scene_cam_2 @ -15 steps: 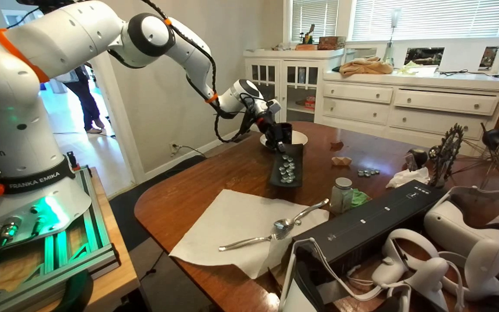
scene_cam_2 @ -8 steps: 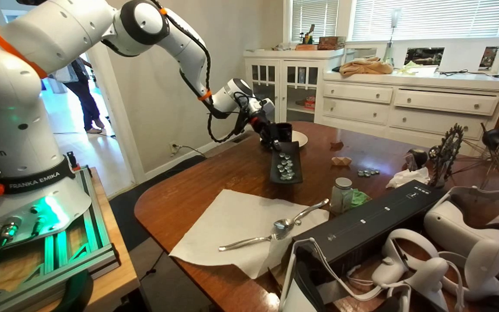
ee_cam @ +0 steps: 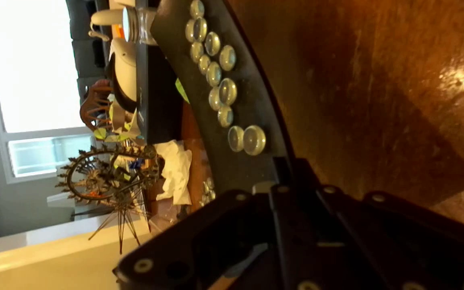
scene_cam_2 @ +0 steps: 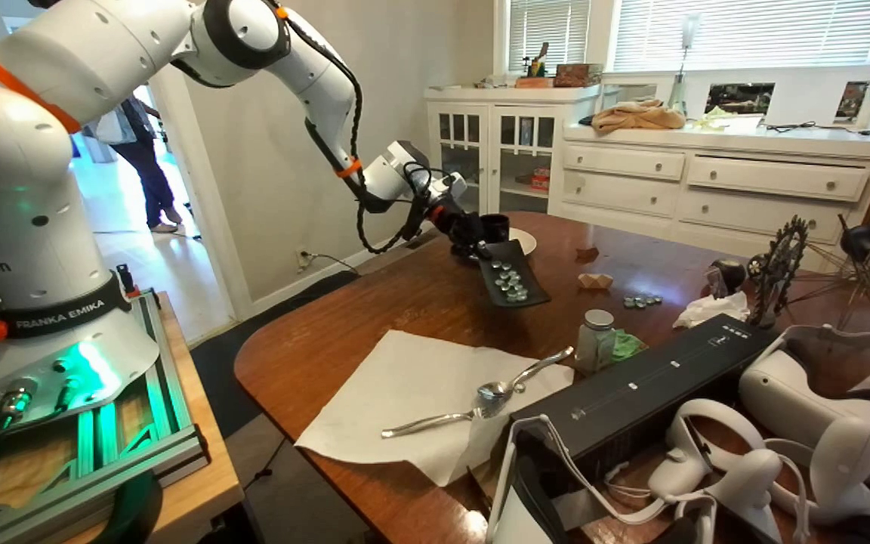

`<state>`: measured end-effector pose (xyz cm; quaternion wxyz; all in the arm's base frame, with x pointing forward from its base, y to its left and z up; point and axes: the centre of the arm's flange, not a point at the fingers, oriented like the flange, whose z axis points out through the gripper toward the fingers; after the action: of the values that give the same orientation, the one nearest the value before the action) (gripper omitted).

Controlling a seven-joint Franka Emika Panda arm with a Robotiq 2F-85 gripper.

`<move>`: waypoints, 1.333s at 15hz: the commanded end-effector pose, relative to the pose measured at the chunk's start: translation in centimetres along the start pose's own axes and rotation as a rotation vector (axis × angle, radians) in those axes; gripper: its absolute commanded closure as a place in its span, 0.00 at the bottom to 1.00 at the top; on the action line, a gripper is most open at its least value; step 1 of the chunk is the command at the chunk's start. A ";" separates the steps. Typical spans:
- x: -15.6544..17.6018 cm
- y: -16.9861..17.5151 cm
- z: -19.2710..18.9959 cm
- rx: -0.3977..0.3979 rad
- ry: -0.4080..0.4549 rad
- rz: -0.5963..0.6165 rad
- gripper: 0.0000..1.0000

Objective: Move the black plate backwards

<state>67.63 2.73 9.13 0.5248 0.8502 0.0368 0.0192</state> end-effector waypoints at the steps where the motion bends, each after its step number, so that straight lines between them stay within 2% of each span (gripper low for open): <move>1: -2.7 1.6 -0.3 -0.010 0.087 -0.013 0.98; 3: -3.6 2.6 -0.3 0.016 0.073 -0.002 0.98; 5: -4.4 4.0 0.2 0.048 0.020 0.029 0.98; 9: -4.6 5.2 3.2 0.064 -0.046 0.072 0.98; 13: -3.8 5.1 4.5 0.066 -0.037 0.066 0.98; 20: -2.3 3.2 2.9 0.084 0.007 0.033 0.98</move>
<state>64.93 -2.32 11.35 0.4860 0.8737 0.0040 0.0185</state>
